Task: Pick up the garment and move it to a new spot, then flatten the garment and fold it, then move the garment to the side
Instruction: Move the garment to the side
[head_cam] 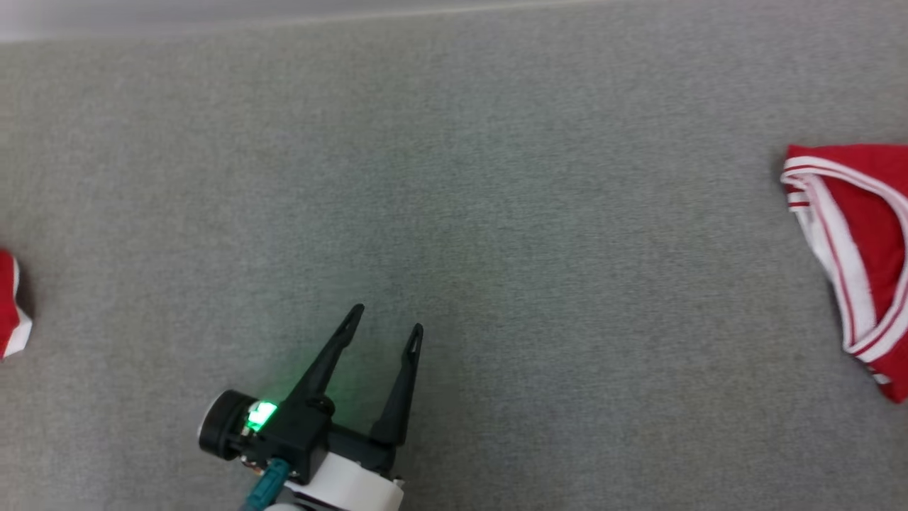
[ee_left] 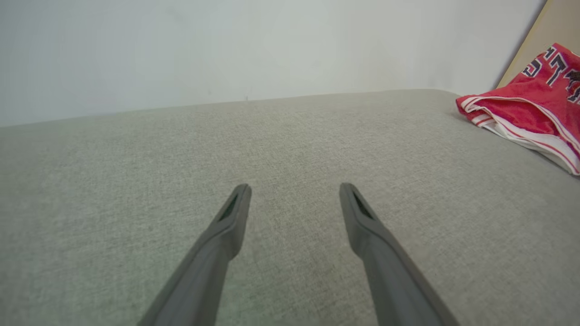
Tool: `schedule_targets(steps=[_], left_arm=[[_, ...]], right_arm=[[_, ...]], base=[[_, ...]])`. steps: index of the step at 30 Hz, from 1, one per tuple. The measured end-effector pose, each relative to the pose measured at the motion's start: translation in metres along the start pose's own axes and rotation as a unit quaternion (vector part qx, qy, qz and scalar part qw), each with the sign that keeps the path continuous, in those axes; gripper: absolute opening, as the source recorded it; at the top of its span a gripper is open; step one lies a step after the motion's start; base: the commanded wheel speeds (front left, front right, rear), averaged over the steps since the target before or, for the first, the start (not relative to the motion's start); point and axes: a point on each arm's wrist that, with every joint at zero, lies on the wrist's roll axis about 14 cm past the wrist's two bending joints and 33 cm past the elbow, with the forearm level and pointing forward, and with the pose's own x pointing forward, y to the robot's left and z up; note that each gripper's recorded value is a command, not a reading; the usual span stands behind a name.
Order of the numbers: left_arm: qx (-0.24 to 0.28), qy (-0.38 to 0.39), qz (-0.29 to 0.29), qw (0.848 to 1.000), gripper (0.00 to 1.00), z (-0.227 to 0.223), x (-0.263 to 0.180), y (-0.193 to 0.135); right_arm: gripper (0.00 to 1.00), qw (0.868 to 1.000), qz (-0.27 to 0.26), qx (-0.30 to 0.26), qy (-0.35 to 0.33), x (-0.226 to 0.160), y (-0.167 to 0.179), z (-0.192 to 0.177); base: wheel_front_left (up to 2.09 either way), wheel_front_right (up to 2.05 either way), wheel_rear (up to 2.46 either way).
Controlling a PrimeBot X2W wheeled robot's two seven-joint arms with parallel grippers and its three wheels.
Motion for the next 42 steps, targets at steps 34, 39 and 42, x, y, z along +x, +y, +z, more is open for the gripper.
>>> schedule_targets(steps=[34, 39, 42], left_arm=[[0.018, -0.032, 0.181, 0.983, 1.0, 0.05, -0.128, 0.057], [0.016, -0.043, 0.198, 0.979, 1.0, 0.056, -0.146, 0.063], [0.016, -0.046, 0.208, 0.977, 1.0, 0.056, -0.159, 0.066]], right_arm=[[1.0, 0.961, 0.117, -0.072, -0.24, -0.17, 0.049, 0.064], [1.0, 0.96, 0.149, -0.046, -0.232, -0.195, 0.078, 0.041], [1.0, 0.959, 0.172, -0.041, -0.221, -0.211, 0.097, 0.024]], base=[[0.0, 0.0, 0.0], [0.0, 0.0, 0.0], [0.0, 0.0, 0.0]])
